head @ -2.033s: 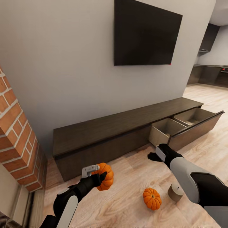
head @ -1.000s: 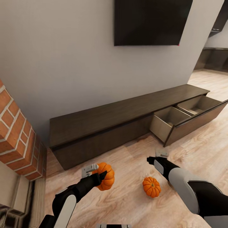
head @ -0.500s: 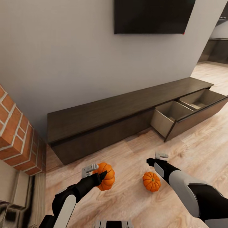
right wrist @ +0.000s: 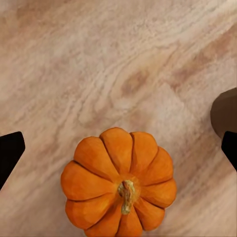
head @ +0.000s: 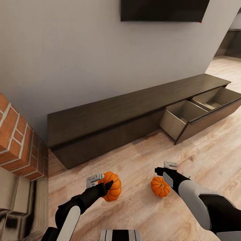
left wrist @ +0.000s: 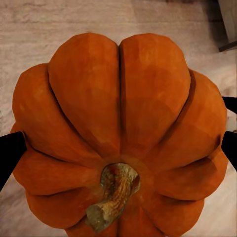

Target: Place each of the two pumpkins and all three candles from the living room inside a cabinet in the living room (use any cabinet), then make sure every cabinet is closed, and position the cauldron so it is next to a table in the living room.

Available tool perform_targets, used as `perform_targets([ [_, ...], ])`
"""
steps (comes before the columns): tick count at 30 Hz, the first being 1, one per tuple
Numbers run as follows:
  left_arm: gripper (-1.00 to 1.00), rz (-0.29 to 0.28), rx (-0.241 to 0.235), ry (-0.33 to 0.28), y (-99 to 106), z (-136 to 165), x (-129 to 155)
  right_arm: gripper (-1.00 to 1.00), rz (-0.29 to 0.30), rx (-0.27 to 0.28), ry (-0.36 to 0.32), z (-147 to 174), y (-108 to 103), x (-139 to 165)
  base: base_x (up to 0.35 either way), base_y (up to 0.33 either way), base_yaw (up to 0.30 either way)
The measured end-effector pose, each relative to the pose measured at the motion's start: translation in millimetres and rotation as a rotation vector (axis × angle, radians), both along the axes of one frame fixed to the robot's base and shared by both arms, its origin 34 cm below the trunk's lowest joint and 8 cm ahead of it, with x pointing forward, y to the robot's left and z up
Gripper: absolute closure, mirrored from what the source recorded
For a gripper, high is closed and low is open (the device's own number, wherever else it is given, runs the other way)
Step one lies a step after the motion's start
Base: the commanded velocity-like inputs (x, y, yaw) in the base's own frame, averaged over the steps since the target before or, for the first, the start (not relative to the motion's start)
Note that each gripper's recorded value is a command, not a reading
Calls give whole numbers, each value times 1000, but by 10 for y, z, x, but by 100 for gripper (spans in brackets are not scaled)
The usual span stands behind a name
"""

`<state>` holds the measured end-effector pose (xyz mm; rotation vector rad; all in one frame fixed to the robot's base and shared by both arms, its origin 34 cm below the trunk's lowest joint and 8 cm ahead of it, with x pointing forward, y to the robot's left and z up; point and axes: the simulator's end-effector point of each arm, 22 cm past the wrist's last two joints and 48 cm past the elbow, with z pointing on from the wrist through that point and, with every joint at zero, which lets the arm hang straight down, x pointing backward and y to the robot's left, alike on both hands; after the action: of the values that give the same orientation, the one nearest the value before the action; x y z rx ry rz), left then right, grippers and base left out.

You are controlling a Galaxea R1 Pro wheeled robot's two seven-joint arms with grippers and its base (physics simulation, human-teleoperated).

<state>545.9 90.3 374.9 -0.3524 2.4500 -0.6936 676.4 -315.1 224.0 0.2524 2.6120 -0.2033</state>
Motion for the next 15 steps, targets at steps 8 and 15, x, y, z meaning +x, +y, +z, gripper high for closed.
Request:
perform_targets([
  [8,100,28,11,21,132,-119,7,-100,0,-1,2,-109,5,-27,0,0,0],
  [15,100,66,-14,-43,34,154,385,-100,0,-3,-10,-96,9,-5,0,0,0],
])
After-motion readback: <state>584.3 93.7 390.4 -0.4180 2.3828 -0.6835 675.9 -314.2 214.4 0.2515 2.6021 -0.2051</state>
